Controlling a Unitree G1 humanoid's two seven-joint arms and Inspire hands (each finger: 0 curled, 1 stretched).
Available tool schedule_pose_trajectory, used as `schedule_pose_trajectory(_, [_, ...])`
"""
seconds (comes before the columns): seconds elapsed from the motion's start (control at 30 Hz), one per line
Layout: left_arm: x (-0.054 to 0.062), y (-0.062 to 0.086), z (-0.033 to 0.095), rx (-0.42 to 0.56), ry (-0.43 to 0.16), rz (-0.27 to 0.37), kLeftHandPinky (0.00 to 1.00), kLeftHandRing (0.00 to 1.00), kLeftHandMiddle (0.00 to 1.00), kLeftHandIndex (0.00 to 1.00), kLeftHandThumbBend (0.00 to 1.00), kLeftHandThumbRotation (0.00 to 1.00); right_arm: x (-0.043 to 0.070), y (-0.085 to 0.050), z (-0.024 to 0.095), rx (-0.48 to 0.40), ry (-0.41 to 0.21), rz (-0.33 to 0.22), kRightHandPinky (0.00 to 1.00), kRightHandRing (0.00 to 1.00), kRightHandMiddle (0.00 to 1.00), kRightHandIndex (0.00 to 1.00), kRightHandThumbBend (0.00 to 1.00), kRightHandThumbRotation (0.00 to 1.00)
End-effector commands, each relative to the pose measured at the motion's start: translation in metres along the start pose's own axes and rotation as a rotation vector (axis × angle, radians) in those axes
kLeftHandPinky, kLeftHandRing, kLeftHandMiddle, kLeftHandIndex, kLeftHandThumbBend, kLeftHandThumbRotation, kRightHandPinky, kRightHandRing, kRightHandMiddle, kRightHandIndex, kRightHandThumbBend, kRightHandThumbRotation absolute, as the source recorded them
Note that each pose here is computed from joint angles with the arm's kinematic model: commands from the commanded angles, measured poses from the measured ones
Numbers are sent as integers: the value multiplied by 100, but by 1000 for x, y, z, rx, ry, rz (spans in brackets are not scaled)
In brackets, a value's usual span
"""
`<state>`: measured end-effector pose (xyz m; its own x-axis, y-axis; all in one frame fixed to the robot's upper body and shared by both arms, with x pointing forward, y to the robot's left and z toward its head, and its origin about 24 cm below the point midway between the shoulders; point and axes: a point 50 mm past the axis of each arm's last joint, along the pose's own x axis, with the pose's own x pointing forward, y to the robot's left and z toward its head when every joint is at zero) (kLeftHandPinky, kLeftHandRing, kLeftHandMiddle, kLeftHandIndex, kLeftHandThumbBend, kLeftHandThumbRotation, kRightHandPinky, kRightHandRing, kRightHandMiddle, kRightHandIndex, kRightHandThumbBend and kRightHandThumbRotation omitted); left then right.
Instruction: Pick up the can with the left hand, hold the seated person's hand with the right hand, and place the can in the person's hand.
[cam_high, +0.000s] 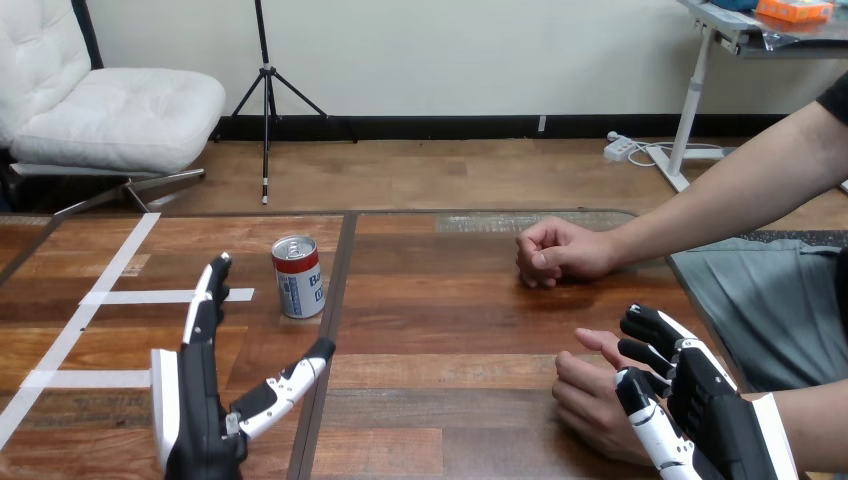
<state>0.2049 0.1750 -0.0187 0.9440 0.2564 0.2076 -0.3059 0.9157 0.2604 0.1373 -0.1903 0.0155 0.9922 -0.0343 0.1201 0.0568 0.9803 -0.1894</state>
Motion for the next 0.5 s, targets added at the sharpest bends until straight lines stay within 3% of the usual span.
schedule_pose_trajectory(0.0, [24,-4,24,-35,-141,23,90,90,91,89,75,4,14,2,9,6,-79,11,77,83,85,84,55,63])
schedule_pose_trajectory(0.47, [36,-6,31,-10,-185,36,87,88,88,88,73,0,15,3,7,29,-78,12,77,83,85,83,55,61])
